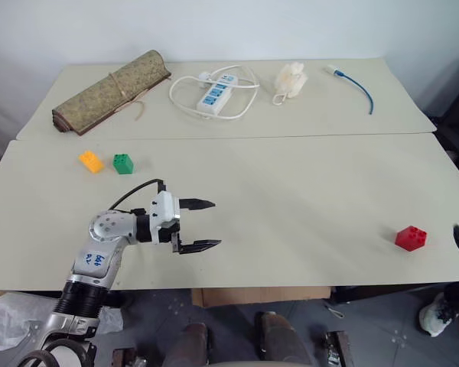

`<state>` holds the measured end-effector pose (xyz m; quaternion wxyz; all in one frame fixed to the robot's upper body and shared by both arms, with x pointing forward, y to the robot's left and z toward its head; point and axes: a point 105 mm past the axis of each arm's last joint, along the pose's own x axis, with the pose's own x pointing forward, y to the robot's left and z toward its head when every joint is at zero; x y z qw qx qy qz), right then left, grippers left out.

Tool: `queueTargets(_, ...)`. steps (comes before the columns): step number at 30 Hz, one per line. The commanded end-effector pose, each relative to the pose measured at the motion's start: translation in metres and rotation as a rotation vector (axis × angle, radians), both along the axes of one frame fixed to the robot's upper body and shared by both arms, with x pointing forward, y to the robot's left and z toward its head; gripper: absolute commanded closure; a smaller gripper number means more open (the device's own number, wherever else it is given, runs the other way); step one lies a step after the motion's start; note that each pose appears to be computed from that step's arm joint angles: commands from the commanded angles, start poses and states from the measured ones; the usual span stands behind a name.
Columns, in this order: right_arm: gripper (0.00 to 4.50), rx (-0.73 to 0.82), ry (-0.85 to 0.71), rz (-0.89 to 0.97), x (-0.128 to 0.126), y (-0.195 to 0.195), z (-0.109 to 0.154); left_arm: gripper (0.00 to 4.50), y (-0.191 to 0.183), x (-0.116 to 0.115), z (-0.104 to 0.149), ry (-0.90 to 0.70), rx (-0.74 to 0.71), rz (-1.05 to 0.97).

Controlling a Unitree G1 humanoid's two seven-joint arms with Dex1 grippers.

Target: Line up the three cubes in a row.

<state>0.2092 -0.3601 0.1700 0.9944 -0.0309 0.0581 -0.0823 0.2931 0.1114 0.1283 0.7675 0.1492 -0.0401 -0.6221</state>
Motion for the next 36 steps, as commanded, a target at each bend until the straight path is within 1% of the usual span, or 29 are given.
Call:
queueTargets(1,0.00,0.057,0.096,-0.134,0.007,0.003,-0.010,0.01,0.001,0.004,0.010,-0.017,-0.024,0.001)
queueTargets(4,0.00,0.076,0.113,-0.225,0.013,0.005,-0.014,0.01,0.005,0.008,0.014,-0.008,-0.035,0.014)
queueTargets(8,0.00,0.076,0.196,-0.336,0.011,0.008,-0.033,0.01,0.010,0.011,0.014,-0.013,-0.013,0.016)
queueTargets(10,0.00,0.102,0.215,-0.351,0.010,0.010,-0.038,0.01,0.011,0.014,0.015,-0.012,-0.015,0.019)
queueTargets(13,0.00,0.193,0.238,-0.324,0.011,0.021,-0.046,0.01,0.015,0.017,0.016,-0.014,-0.006,0.021)
queueTargets(20,0.00,0.192,0.283,-0.318,0.010,0.032,-0.056,0.01,0.012,0.016,0.011,-0.015,0.004,0.003)
queueTargets(23,0.59,0.174,0.280,-0.309,0.012,0.034,-0.054,0.00,0.010,0.014,0.009,-0.013,0.003,-0.007)
queueTargets(27,1.95,0.151,0.295,-0.255,0.016,0.040,-0.054,0.00,0.011,0.012,0.008,-0.011,0.003,-0.009)
queueTargets(29,2.69,0.117,0.292,-0.200,0.021,0.044,-0.050,0.00,0.013,0.010,0.007,0.003,0.005,-0.006)
queueTargets(30,2.98,0.099,0.284,-0.165,0.024,0.046,-0.048,0.00,0.014,0.009,0.006,0.009,0.007,-0.005)
queueTargets(31,3.07,0.078,0.269,-0.116,0.029,0.050,-0.043,0.00,0.016,0.008,0.005,0.013,0.010,-0.001)
queueTargets(33,3.07,0.047,0.247,0.007,0.037,0.060,-0.035,0.00,0.021,0.008,0.003,0.023,0.007,0.031)
queueTargets(36,3.07,-0.047,0.178,0.323,0.052,0.093,-0.016,0.00,0.033,0.007,-0.002,0.039,0.000,0.093)
